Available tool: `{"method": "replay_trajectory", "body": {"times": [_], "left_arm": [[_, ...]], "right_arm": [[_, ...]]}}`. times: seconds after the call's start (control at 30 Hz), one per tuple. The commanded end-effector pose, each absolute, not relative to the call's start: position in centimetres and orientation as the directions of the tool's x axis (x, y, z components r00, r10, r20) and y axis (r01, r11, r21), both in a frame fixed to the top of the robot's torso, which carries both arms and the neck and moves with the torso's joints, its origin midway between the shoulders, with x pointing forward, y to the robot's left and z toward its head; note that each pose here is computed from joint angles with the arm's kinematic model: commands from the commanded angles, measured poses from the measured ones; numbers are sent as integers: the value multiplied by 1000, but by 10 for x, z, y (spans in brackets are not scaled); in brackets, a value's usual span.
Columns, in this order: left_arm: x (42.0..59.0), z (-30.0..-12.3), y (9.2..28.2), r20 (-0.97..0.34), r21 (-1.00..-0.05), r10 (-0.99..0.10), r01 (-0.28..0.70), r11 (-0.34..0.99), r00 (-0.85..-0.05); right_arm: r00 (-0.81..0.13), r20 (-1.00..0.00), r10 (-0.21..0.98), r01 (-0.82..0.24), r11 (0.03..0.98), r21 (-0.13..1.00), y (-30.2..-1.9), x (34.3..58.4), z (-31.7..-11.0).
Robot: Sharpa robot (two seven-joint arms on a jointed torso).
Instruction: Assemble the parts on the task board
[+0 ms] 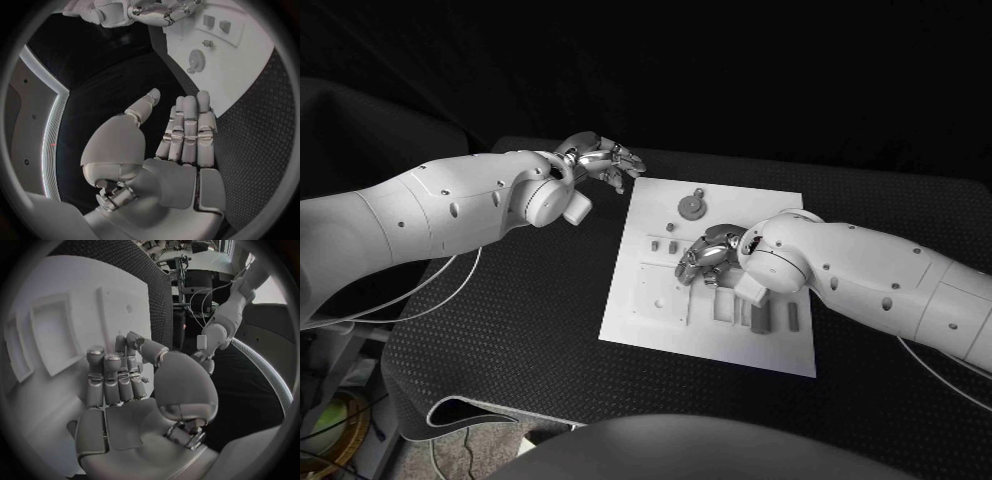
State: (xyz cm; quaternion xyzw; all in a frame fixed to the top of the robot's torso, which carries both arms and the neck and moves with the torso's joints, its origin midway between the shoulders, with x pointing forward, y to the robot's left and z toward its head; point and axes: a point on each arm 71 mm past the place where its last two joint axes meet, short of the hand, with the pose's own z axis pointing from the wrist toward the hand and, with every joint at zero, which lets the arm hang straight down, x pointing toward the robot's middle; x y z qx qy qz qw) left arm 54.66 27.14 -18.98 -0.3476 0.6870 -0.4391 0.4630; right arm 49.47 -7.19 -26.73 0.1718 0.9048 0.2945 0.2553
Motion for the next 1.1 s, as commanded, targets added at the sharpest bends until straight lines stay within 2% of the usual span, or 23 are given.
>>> {"method": "replay_trajectory", "body": {"times": [0.03, 0.43, 0.67, 0.8, 1.1], "left_arm": [[546, -189, 269, -330, -926, -880, -63, 372, -342], [546, -189, 269, -328, -926, -877, -66, 372, -352], [546, -190, 270, -325, -926, -874, -69, 372, -361], [545, -190, 270, -323, -925, -871, -69, 372, -372], [544, -190, 272, -328, -924, -863, -60, 377, -384]], "right_arm": [[-796, -385, 467, 193, 799, 570, -85, 497, -277], [-826, -270, 495, 233, 735, 637, -91, 490, -276], [-846, -155, 511, 281, 672, 685, -95, 486, -273], [-857, -77, 510, 299, 613, 731, -96, 485, -267], [-863, -28, 504, 295, 548, 783, -101, 491, -252]]}}
